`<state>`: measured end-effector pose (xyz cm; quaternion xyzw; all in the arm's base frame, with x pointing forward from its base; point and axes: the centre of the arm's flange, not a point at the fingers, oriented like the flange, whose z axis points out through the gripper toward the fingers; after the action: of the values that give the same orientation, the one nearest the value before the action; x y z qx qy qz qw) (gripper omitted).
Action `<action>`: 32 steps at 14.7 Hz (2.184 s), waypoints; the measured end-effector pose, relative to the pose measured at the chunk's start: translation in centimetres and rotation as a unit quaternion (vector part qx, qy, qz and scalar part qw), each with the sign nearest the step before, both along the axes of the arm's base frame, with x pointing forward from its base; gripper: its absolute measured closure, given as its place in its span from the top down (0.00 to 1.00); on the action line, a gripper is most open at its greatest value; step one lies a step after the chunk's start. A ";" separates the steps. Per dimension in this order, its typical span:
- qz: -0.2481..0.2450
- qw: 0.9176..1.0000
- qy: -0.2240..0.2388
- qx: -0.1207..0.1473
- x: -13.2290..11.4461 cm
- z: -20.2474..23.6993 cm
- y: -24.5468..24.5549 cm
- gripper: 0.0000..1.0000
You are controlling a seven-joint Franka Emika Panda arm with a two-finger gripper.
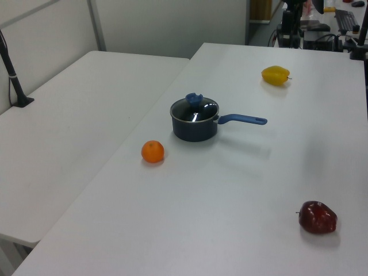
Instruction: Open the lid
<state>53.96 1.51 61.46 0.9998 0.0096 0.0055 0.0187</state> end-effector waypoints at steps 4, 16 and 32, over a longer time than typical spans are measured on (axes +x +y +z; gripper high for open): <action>0.005 1.000 0.000 0.000 0.0 0.0 0.0 1.00; 0.039 0.974 -0.219 0.034 9.2 -5.7 5.4 1.00; 0.030 0.940 -0.334 0.055 14.7 -20.6 8.0 0.98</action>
<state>68.71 9.54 40.82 0.9392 0.0327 0.3402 -0.0346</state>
